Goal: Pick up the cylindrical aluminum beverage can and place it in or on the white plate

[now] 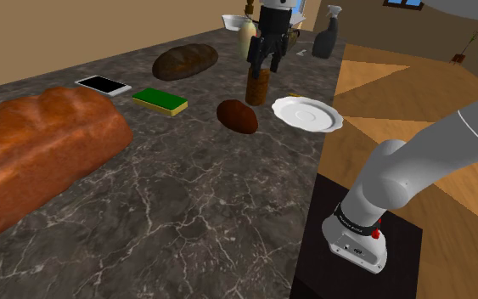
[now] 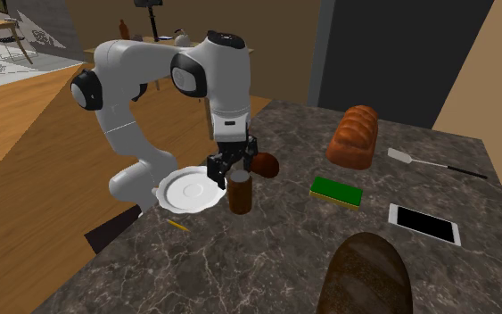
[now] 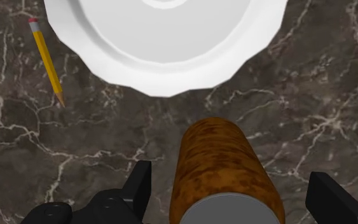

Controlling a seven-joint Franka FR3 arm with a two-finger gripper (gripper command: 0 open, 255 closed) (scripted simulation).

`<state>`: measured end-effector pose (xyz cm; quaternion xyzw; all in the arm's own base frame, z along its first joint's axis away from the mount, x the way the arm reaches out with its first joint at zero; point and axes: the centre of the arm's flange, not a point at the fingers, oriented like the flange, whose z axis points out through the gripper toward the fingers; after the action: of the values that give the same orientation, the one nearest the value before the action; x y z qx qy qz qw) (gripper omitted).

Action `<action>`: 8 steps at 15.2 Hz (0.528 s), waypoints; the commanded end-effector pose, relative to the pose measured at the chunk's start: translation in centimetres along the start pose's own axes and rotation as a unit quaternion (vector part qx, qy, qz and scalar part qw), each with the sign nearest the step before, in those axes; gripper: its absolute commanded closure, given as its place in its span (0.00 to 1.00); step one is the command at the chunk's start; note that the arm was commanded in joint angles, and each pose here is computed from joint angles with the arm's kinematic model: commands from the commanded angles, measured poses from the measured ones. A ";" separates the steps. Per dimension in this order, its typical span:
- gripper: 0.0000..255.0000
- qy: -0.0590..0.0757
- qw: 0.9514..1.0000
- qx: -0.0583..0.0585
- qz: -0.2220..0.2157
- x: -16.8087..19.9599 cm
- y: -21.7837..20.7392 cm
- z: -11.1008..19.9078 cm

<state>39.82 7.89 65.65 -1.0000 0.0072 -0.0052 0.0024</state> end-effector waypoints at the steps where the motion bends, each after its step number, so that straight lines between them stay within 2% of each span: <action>1: 0.00 0.000 1.000 0.000 0.000 0.0 0.0 0.0; 4: 0.00 0.000 1.000 0.000 0.000 0.0 0.0 0.0; 5: 1.00 0.000 1.000 0.000 0.000 0.0 0.0 0.0; 8: 1.00 0.000 1.000 0.000 0.000 0.0 0.0 0.0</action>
<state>39.82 7.87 65.65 -1.0000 0.0073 -0.0057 0.0024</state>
